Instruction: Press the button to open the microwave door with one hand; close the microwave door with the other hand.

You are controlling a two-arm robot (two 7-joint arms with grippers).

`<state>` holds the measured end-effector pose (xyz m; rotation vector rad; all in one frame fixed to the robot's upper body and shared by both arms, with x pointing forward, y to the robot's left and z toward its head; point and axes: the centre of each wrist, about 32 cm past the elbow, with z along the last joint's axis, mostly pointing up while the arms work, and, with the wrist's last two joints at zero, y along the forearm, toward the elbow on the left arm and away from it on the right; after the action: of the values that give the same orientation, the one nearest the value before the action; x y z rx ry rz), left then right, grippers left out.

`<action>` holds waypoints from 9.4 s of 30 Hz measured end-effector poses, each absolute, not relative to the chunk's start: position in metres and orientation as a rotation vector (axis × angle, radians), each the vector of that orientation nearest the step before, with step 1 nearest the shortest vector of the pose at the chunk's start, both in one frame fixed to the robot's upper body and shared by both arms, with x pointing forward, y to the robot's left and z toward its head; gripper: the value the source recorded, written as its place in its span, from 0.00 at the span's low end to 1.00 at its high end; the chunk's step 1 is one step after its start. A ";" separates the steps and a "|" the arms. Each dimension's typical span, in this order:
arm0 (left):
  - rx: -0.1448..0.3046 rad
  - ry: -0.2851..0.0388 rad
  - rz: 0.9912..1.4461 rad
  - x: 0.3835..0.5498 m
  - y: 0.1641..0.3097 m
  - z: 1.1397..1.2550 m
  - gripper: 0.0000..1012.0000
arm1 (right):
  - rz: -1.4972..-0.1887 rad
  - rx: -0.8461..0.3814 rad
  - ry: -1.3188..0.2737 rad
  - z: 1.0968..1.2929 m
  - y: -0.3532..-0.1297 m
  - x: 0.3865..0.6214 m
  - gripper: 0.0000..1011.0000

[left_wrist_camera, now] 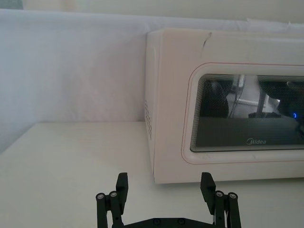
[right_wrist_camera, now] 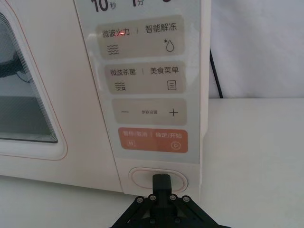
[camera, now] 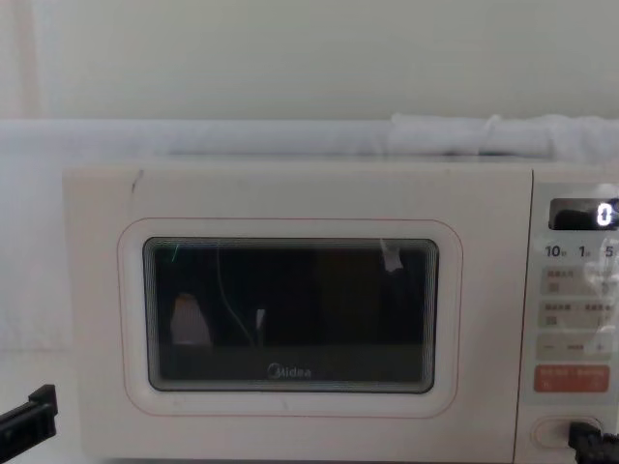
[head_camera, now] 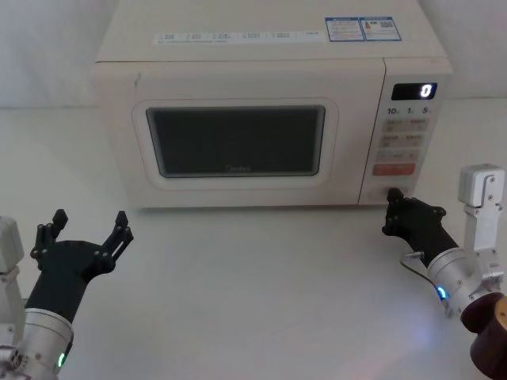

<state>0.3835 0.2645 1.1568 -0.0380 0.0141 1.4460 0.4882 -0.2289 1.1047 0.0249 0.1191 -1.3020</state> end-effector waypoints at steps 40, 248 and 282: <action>-0.038 0.014 1.446 0.384 0.265 1.157 0.99 | -1.306 0.024 0.124 1.106 -0.224 0.503 0.00; -0.038 0.014 1.446 0.384 0.265 1.157 0.99 | -1.356 0.036 -0.061 1.174 -0.269 0.417 0.99; -0.038 0.014 1.446 0.384 0.265 1.157 0.94 | -1.356 0.036 -0.061 1.174 -0.269 0.417 0.99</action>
<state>0.3835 0.2646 1.1568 -0.0380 0.0141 1.4461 0.4168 -0.2685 1.1739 0.0357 -0.0612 -1.3563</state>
